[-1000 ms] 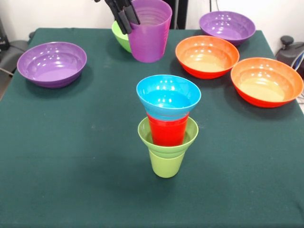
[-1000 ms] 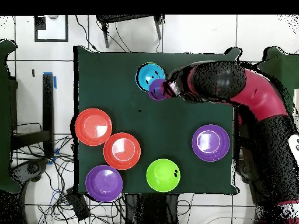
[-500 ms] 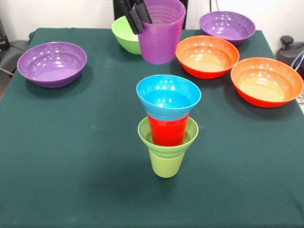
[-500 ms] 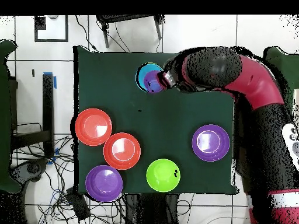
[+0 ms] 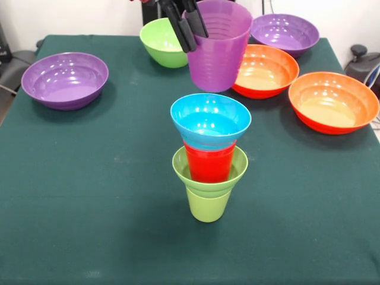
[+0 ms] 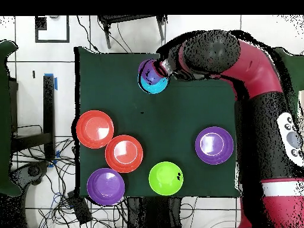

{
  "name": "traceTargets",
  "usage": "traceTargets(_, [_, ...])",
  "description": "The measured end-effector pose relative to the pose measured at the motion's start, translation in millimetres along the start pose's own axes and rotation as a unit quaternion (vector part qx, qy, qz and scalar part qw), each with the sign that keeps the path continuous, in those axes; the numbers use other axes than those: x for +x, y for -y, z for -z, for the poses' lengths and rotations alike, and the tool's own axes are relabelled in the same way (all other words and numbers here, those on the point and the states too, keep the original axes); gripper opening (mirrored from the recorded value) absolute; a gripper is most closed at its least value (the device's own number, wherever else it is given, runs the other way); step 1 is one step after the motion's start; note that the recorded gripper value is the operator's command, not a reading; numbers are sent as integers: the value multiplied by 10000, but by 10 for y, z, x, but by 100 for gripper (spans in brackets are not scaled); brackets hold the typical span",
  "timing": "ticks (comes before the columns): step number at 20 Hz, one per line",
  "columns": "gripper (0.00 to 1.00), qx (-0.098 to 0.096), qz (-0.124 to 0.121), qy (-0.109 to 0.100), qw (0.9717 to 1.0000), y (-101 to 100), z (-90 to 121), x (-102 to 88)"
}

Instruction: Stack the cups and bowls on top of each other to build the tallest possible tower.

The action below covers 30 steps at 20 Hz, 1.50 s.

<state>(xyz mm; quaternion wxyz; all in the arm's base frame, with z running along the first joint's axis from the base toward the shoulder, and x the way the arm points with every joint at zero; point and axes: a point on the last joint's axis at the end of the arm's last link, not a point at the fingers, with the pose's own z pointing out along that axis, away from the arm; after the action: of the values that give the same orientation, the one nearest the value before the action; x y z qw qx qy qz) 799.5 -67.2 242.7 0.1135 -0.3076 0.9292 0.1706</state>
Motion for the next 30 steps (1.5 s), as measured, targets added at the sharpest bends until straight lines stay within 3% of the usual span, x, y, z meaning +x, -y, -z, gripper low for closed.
traceTargets(9, [0, 20, -61, 33, 10000, 186, -55, -183])
traceTargets(20, [0, 63, -252, 0, 9997, 464, -106, -111])
traceTargets(30, [0, 60, -342, -69, 9994, 510, -162, -34])
